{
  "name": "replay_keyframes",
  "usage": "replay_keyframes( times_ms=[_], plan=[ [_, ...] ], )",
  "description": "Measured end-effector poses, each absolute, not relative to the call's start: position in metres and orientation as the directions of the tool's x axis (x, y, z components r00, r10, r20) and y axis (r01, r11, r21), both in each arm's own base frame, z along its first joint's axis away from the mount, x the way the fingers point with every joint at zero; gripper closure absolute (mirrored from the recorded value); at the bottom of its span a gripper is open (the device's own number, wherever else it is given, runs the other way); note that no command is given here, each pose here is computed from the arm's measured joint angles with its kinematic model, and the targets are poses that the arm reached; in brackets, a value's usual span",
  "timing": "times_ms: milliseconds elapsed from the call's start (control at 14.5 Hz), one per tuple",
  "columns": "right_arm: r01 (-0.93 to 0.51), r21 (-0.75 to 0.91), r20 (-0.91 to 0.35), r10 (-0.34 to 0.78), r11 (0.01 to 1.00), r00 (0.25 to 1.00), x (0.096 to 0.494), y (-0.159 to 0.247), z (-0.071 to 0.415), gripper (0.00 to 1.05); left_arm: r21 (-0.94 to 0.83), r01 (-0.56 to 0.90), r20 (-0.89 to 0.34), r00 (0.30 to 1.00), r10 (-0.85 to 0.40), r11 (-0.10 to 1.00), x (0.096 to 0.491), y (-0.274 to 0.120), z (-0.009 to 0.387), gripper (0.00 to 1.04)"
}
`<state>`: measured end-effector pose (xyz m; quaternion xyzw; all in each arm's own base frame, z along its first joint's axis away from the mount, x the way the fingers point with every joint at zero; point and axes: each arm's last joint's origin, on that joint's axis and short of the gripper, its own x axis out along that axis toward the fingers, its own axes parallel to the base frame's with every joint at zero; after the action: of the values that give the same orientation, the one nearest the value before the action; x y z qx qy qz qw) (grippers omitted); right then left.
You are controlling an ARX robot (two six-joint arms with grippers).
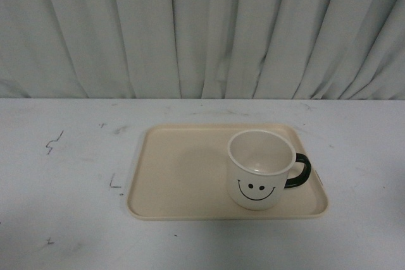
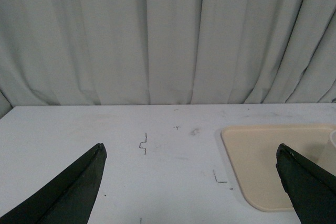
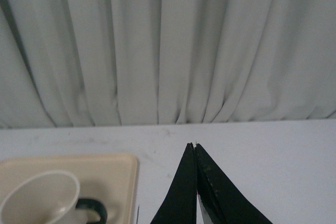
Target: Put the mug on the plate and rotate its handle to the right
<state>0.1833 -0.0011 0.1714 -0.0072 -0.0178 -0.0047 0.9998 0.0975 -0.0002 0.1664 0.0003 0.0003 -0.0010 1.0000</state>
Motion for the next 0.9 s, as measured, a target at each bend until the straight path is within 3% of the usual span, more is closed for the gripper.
replay_keyframes(
  times_ms=[345,897],
  plan=[
    [0.001,-0.014,-0.045,-0.002,1.0,0.999,0.17,0.0,0.157,1.03,0.001,0.002,-0.001,1.0,-0.002,1.0,0.098,0.0,0.166,0.07],
    [0.002,-0.014,-0.004,-0.002,1.0,1.0,0.137,0.0,0.166,1.03,0.001,0.002,0.0,1.0,-0.002,1.0,0.098,0.0,0.166,0.07]
  ],
)
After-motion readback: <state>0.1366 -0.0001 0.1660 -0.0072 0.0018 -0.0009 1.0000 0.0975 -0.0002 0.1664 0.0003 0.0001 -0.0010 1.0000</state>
